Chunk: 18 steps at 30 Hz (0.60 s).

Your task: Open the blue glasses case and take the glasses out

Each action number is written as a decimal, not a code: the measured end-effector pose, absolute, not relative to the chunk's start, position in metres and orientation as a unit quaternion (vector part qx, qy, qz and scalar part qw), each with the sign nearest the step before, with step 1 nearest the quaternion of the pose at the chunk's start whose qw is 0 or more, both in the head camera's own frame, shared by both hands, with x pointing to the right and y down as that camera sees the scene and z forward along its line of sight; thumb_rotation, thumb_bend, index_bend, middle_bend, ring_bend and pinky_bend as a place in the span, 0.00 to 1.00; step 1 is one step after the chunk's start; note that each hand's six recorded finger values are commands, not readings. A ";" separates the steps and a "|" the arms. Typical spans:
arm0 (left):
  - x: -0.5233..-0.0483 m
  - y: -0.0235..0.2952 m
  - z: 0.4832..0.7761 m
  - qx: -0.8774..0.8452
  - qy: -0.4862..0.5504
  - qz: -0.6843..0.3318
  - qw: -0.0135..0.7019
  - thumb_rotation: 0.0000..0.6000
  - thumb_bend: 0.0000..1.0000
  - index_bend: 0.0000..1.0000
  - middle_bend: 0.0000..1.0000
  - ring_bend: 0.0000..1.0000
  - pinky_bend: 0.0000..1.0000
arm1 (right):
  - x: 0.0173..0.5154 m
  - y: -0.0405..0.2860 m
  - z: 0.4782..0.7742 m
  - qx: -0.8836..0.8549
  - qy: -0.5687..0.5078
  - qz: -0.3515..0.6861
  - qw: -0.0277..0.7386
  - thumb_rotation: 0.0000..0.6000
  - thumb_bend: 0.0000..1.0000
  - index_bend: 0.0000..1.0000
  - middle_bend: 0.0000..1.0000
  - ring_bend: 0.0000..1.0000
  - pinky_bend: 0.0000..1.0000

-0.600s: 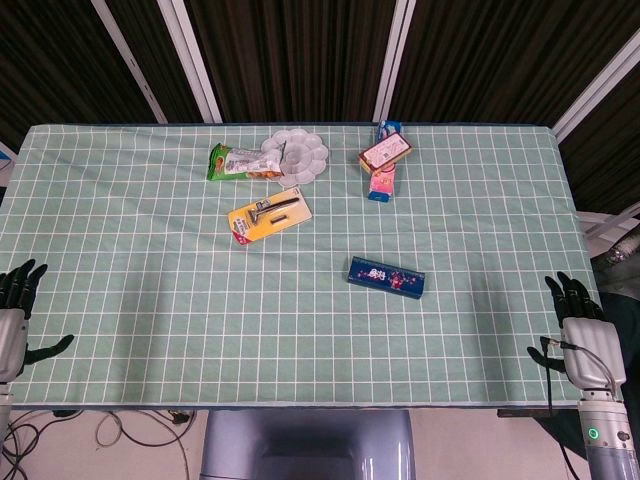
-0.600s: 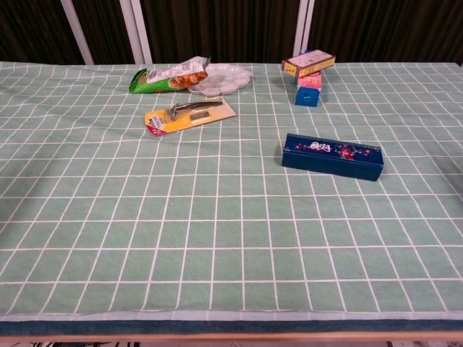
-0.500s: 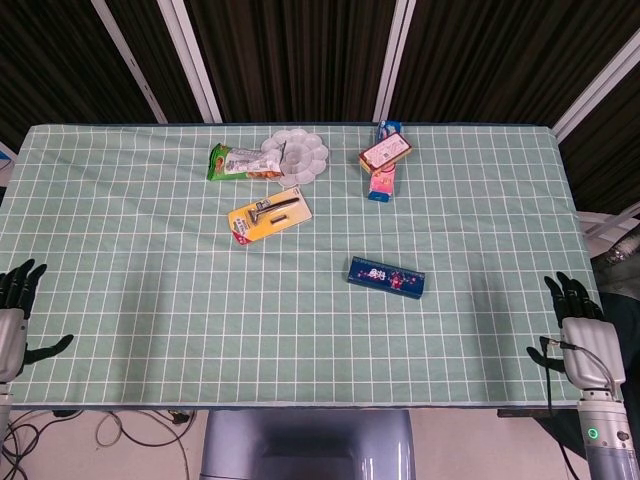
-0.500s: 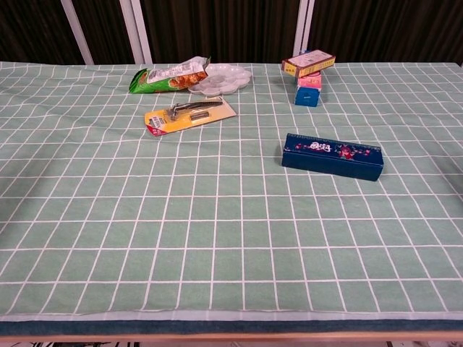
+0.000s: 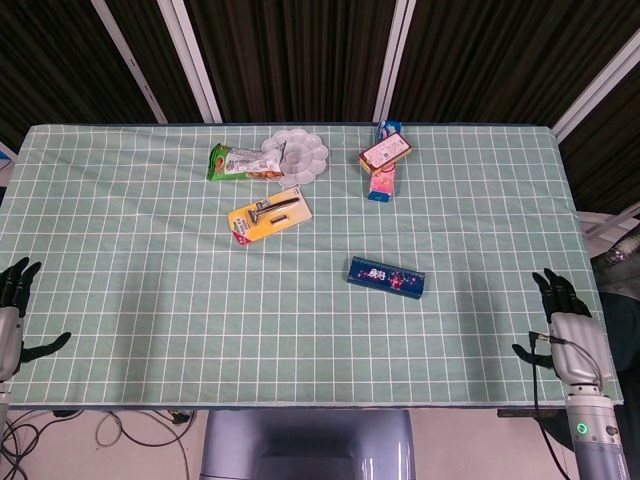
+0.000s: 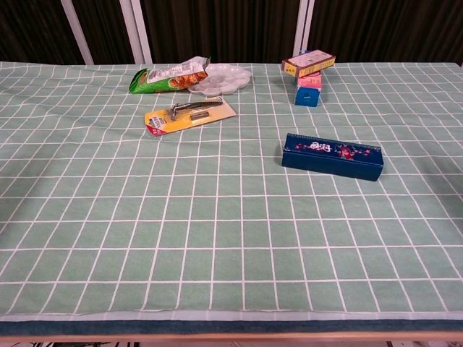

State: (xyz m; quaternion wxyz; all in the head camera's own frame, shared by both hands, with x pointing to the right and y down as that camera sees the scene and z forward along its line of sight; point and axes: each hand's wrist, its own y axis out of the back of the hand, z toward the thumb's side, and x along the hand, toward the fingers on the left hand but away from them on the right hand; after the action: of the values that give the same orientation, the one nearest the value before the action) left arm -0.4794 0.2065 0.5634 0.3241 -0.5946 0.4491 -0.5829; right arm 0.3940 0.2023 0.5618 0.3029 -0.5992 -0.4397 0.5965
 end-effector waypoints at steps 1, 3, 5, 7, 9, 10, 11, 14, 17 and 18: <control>-0.479 0.207 0.563 -0.595 0.449 -0.582 0.324 1.00 0.02 0.00 0.00 0.00 0.00 | 0.389 0.199 0.561 -0.603 -0.441 0.594 0.300 1.00 0.10 0.00 0.00 0.00 0.23; -0.478 0.207 0.563 -0.597 0.448 -0.580 0.326 1.00 0.02 0.00 0.00 0.00 0.00 | 0.380 0.192 0.561 -0.607 -0.440 0.590 0.300 1.00 0.10 0.00 0.00 0.00 0.23; -0.477 0.206 0.563 -0.599 0.447 -0.578 0.328 1.00 0.02 0.00 0.00 0.00 0.00 | 0.366 0.183 0.562 -0.612 -0.438 0.584 0.305 1.00 0.10 0.00 0.00 0.00 0.23; -0.477 0.205 0.564 -0.600 0.445 -0.578 0.329 1.00 0.02 0.00 0.00 0.00 0.00 | 0.350 0.174 0.564 -0.619 -0.435 0.577 0.307 1.00 0.10 0.00 0.00 0.00 0.23; -0.477 0.204 0.566 -0.600 0.444 -0.578 0.329 1.00 0.02 0.00 0.00 0.00 0.00 | 0.335 0.166 0.568 -0.625 -0.432 0.572 0.308 1.00 0.10 0.00 0.00 0.00 0.23; -0.477 0.204 0.567 -0.600 0.444 -0.578 0.329 1.00 0.02 0.00 0.00 0.00 0.00 | 0.324 0.161 0.572 -0.630 -0.430 0.569 0.309 1.00 0.10 0.00 0.00 0.00 0.23; -0.477 0.203 0.567 -0.600 0.444 -0.579 0.329 1.00 0.02 0.00 0.00 0.00 0.00 | 0.315 0.158 0.576 -0.633 -0.428 0.566 0.308 1.00 0.10 0.00 0.00 0.00 0.23; -0.478 0.203 0.568 -0.600 0.446 -0.579 0.325 1.00 0.02 0.00 0.00 0.00 0.00 | 0.286 0.148 0.589 -0.645 -0.422 0.561 0.304 1.00 0.11 0.00 0.00 0.00 0.23; -0.479 0.202 0.568 -0.599 0.450 -0.579 0.320 1.00 0.02 0.00 0.00 0.00 0.00 | 0.258 0.141 0.604 -0.656 -0.414 0.557 0.297 1.00 0.12 0.00 0.00 0.00 0.23; -0.480 0.202 0.568 -0.599 0.451 -0.580 0.319 1.00 0.02 0.00 0.00 0.00 0.00 | 0.250 0.139 0.608 -0.659 -0.411 0.557 0.295 1.00 0.12 0.00 0.00 0.00 0.23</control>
State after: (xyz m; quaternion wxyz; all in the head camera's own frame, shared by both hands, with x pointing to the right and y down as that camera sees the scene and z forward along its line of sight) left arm -0.4796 0.2017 0.5683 0.3186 -0.5994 0.4505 -0.5799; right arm 0.2501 0.1395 0.6085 0.2953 -0.6585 -0.4109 0.5571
